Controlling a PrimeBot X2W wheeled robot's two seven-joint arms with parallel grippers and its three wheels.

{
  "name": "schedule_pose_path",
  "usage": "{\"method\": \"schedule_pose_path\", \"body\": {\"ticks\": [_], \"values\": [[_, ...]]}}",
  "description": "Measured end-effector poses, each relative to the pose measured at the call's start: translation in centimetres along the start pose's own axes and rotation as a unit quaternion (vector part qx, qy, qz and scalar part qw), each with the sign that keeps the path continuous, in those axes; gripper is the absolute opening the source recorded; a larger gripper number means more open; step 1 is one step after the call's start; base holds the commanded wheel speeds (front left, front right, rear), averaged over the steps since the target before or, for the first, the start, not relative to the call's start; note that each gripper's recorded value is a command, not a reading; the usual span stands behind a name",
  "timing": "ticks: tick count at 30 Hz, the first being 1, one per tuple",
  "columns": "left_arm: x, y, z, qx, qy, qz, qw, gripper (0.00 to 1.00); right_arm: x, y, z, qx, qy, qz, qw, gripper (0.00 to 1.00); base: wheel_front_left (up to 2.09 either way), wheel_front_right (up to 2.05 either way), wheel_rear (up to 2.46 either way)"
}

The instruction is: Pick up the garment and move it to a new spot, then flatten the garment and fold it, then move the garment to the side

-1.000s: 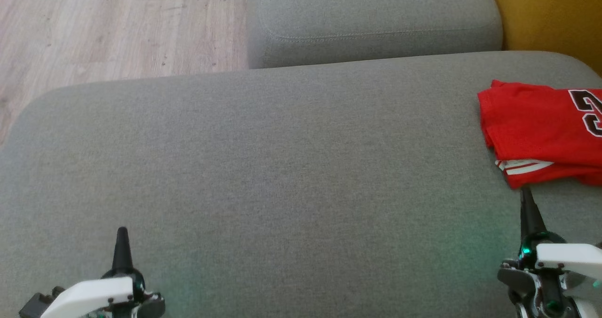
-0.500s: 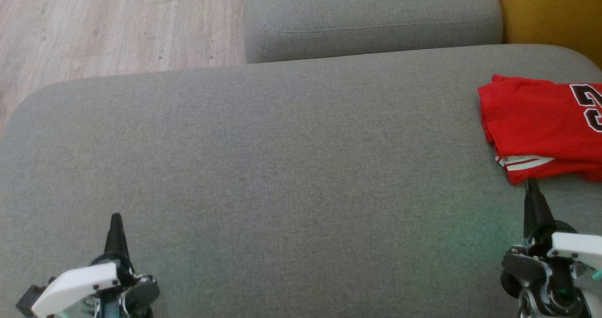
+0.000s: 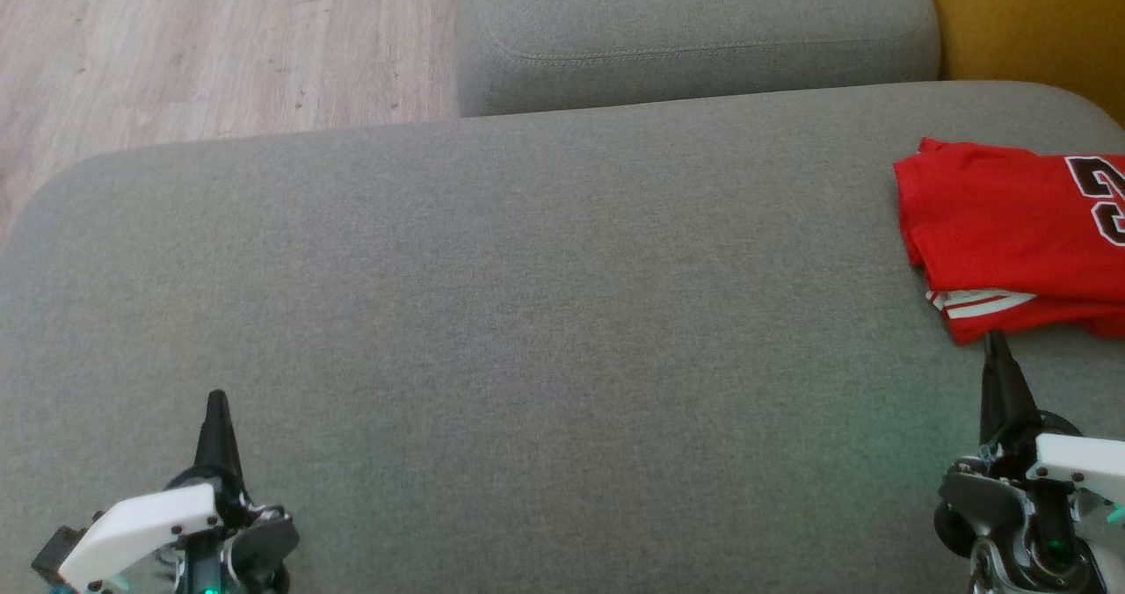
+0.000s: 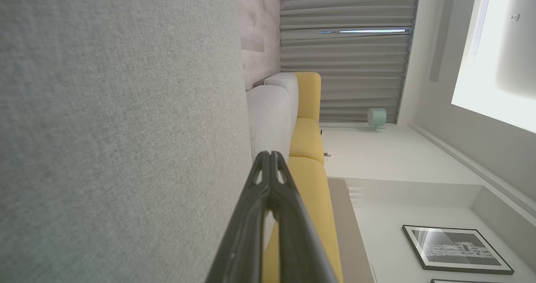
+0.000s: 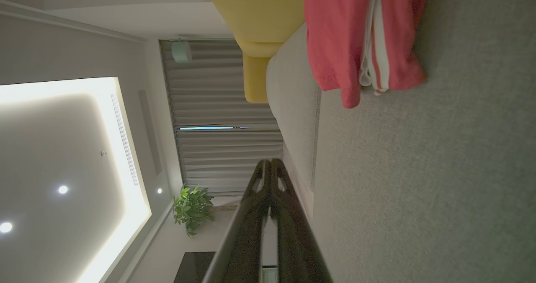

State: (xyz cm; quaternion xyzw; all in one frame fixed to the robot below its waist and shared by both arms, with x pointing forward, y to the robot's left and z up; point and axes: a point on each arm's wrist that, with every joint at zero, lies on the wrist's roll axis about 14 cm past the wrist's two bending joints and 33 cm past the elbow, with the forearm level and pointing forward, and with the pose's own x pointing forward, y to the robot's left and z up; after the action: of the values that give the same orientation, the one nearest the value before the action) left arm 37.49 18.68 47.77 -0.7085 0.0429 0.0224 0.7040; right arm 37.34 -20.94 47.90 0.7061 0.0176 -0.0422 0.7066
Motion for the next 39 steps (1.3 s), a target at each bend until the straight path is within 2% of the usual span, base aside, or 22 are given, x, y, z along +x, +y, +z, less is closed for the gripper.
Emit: {"method": "schedule_pose_path", "body": {"ticks": [39], "values": [[-0.03, -0.02, 0.32, -0.006, -0.005, -0.001, 1.0, 0.0, -0.03, -0.05, -0.15, 0.005, 0.003, 0.0, 1.0, 0.0, 0.0, 0.0, 0.0]]}}
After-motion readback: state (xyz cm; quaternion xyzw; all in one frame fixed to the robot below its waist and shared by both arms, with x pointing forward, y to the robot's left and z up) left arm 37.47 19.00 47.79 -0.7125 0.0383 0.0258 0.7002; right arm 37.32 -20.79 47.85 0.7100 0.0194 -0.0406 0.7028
